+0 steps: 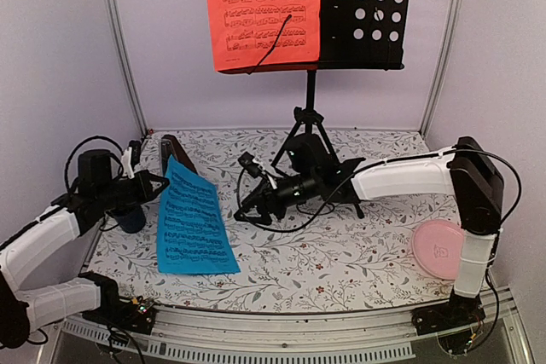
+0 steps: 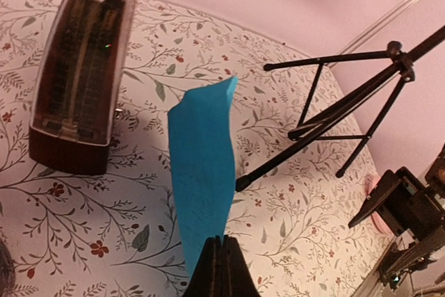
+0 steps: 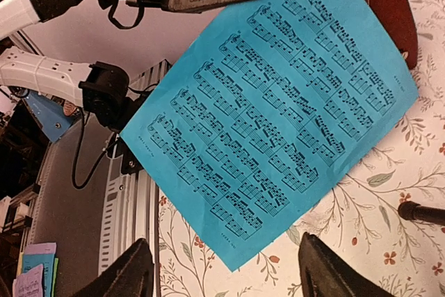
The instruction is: Set up the instrument practice props
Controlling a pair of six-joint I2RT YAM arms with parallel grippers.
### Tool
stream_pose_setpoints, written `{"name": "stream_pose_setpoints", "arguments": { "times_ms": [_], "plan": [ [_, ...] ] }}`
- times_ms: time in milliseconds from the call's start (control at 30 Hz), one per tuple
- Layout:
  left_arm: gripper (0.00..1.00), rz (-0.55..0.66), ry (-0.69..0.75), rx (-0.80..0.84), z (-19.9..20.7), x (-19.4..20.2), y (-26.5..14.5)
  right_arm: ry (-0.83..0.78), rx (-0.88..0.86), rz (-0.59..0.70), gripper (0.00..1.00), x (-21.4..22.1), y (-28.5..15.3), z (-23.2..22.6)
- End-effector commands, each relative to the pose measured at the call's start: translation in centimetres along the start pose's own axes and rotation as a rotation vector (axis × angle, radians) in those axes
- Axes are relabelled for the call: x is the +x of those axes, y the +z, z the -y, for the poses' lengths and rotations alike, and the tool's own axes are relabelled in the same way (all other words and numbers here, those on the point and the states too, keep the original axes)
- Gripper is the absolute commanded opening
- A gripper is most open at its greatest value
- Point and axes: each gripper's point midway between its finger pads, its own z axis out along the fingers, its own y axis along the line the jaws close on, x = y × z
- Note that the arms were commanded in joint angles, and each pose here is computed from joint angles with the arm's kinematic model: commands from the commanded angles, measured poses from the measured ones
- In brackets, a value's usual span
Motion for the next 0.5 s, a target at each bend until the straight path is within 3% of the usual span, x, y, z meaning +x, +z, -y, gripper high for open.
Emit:
{"name": "stream_pose_setpoints", "arguments": {
  "times_ms": [0, 167, 333, 467],
  "plan": [
    [0.0, -0.058, 0.198, 0.124, 5.7, -1.6, -1.8, -0.23, 0.055, 0.066, 0.78, -3.8, -4.1, -2.7],
    [0.0, -0.161, 0.425, 0.284, 12.0, -1.5, -3.7, -0.478, 0.182, 0.103, 0.87, -6.7, -8.5, -4.4],
    [0.0, -0.251, 0.525, 0.376, 15.3, -0.1, -4.3, -0.646, 0.258, 0.153, 0.91, -9.3, -12.8, -7.2],
    [0.0, -0.314, 0.58, 0.484, 18.1, 1.8, -4.5, -0.748, 0.319, 0.123, 0.93, -9.4, -14.9, -8.6]
  ]
}}
